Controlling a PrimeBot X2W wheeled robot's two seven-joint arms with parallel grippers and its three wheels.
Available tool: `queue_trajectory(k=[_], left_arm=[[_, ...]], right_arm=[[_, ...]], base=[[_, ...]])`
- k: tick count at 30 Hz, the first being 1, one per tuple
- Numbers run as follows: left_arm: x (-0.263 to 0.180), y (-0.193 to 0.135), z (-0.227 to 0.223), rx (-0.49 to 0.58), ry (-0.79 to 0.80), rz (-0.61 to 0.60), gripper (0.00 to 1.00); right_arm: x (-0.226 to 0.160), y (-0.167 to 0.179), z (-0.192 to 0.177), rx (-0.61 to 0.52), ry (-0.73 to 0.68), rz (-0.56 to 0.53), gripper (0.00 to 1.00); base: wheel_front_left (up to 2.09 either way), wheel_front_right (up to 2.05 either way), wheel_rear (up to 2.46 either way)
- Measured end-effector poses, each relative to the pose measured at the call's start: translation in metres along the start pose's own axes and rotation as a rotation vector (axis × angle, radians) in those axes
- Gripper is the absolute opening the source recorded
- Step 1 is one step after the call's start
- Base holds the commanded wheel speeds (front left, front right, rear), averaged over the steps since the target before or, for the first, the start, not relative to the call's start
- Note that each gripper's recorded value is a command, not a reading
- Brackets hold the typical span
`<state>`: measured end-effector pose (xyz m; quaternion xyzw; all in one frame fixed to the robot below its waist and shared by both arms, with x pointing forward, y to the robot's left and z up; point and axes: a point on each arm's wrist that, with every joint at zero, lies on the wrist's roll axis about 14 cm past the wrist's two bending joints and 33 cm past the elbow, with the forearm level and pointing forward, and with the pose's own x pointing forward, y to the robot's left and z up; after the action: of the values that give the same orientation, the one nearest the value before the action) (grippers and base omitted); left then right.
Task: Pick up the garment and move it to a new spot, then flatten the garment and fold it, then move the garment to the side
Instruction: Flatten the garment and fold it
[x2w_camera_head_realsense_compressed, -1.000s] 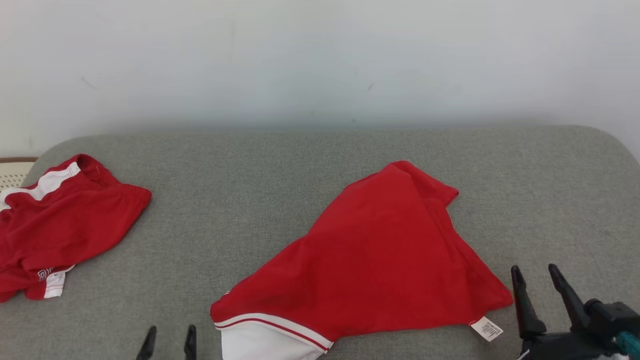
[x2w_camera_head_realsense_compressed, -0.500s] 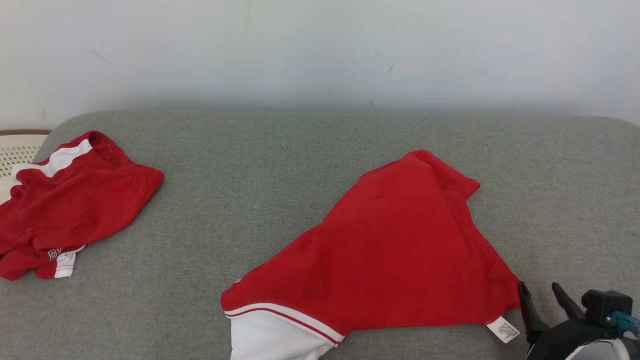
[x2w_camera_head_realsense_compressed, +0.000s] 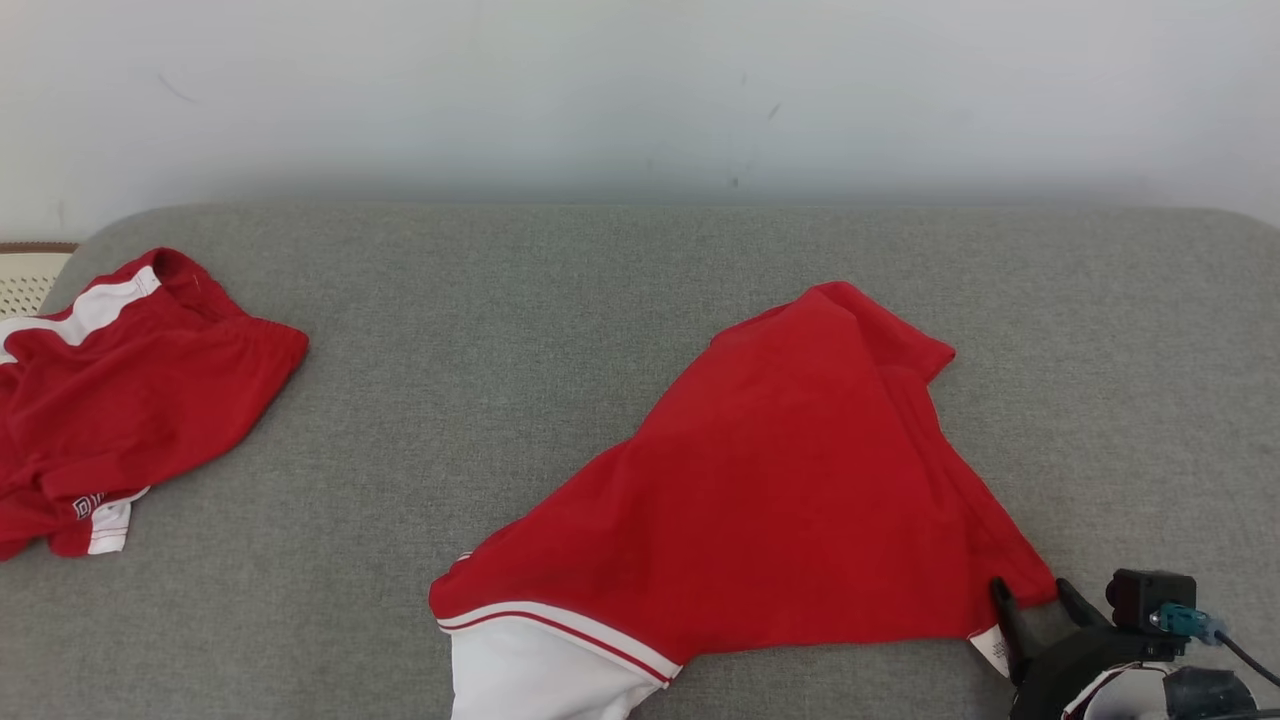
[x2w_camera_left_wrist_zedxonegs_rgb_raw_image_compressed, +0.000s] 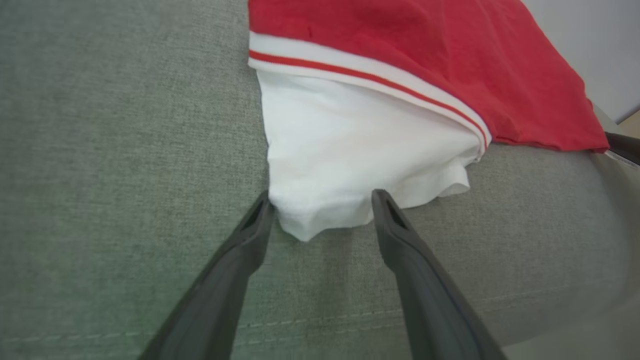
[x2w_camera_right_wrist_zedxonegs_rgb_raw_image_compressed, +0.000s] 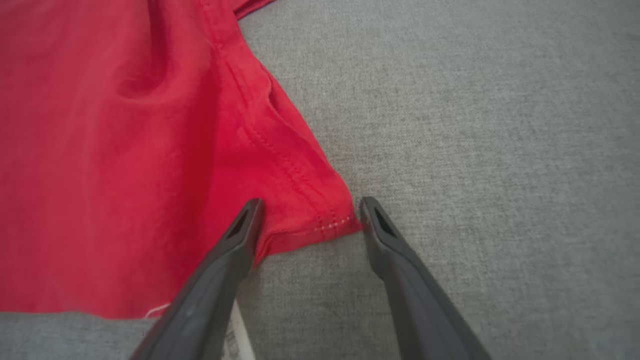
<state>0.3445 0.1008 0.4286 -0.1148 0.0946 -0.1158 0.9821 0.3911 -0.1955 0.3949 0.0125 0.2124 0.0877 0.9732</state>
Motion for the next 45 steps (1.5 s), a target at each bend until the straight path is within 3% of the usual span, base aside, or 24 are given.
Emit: queue_trajectory(k=[1, 2, 3, 4, 17, 24, 29, 38, 41, 43, 45], left_arm=[[0.000, -0.002, -0.003, -0.003, 0.010, -0.005, 1.00], [0.001, -0.004, -0.004, -0.006, 0.012, -0.011, 0.91], [0.003, -0.006, -0.004, -0.010, 0.015, -0.018, 0.42], [0.003, -0.007, -0.005, -0.008, 0.019, -0.023, 0.00], [0.002, -0.004, 0.038, -0.030, -0.123, -0.008, 0.00], [-0.002, -0.005, 0.068, 0.007, -0.218, -0.024, 0.00], [0.025, -0.010, 0.111, 0.119, -0.313, -0.106, 0.00], [0.116, -0.030, 0.230, 0.469, -0.468, -0.268, 0.00], [0.151, -0.034, 0.253, 0.511, -0.459, -0.298, 0.00], [0.173, -0.037, 0.271, 0.463, -0.457, -0.309, 0.00], [0.194, -0.038, 0.289, 0.534, -0.459, -0.310, 0.00]], right_arm=[[0.001, -0.002, -0.001, -0.004, 0.007, -0.006, 1.00], [0.002, -0.003, -0.001, -0.004, 0.007, -0.008, 0.55], [0.002, -0.003, 0.000, -0.003, 0.005, -0.009, 0.42], [0.003, -0.002, 0.001, -0.005, -0.003, -0.009, 0.00], [0.001, -0.002, 0.018, 0.049, -0.113, -0.015, 0.00], [-0.004, 0.016, 0.039, 0.116, -0.186, 0.050, 0.00], [0.008, 0.037, 0.078, 0.097, -0.245, 0.135, 0.00], [0.063, 0.035, 0.215, 0.088, -0.428, 0.172, 0.00], [0.087, 0.024, 0.245, 0.088, -0.429, 0.141, 0.00], [0.103, 0.018, 0.257, 0.121, -0.407, 0.132, 0.00], [0.114, 0.007, 0.280, 0.131, -0.426, 0.108, 0.00]], base=[[0.00, 0.00, 0.00], [0.00, 0.00, 0.00], [0.00, 0.00, 0.00], [0.00, 0.00, 0.00], [0.00, 0.00, 0.00], [0.00, 0.00, 0.00], [0.00, 0.00, 0.00], [0.00, 0.00, 0.00], [0.00, 0.00, 0.00], [0.00, 0.00, 0.00], [0.00, 0.00, 0.00]])
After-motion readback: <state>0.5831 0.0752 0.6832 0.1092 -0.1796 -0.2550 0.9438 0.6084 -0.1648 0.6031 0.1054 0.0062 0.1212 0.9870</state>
